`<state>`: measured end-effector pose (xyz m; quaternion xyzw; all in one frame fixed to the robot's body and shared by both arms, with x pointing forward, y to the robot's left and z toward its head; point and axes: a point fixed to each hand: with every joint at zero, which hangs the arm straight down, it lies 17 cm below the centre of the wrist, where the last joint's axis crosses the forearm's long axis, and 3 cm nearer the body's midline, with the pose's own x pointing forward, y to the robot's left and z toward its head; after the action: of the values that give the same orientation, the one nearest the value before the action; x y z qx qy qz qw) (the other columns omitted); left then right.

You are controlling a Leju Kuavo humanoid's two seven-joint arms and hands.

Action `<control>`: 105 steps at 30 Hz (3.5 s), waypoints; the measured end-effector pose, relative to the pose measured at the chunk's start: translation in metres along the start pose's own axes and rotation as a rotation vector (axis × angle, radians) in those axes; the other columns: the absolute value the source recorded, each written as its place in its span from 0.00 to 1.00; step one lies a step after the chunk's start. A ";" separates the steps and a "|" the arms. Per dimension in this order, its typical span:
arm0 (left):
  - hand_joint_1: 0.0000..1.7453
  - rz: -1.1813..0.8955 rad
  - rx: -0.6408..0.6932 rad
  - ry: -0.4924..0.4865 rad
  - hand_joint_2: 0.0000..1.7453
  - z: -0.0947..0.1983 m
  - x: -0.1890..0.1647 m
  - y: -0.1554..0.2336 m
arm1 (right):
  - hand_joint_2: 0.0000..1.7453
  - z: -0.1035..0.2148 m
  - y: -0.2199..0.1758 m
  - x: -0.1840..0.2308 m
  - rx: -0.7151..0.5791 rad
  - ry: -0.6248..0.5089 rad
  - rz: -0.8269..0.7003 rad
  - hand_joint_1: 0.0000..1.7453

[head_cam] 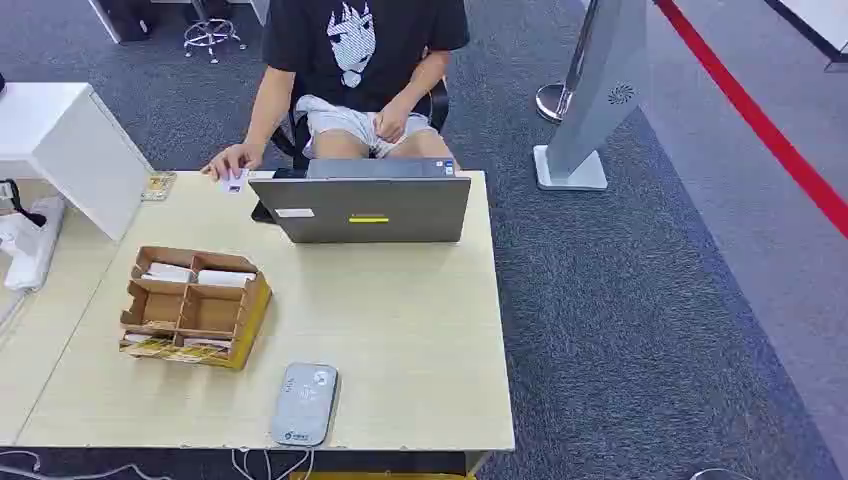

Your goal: Pass the card to the sensor for recognition and then transmit it.

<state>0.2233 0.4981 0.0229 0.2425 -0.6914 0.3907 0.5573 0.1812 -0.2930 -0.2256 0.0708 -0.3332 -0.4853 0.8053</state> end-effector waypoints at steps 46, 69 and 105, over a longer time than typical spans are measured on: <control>0.00 -0.986 -0.619 -0.842 1.00 -0.013 0.128 -0.350 | 1.00 -0.012 0.073 -0.016 0.160 0.059 0.306 0.00; 1.00 -1.274 -0.602 -1.097 1.00 -0.007 0.125 -0.396 | 1.00 -0.014 0.079 -0.021 0.167 0.077 0.382 0.00; 1.00 -1.016 -0.884 -0.921 1.00 0.151 0.050 -0.355 | 1.00 -0.009 0.051 -0.014 0.100 0.026 0.287 0.00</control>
<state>0.3961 0.1761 0.1559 0.4205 -0.7471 -0.3573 0.3707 0.2204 -0.2565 -0.2170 0.0685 -0.3532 -0.3472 0.8660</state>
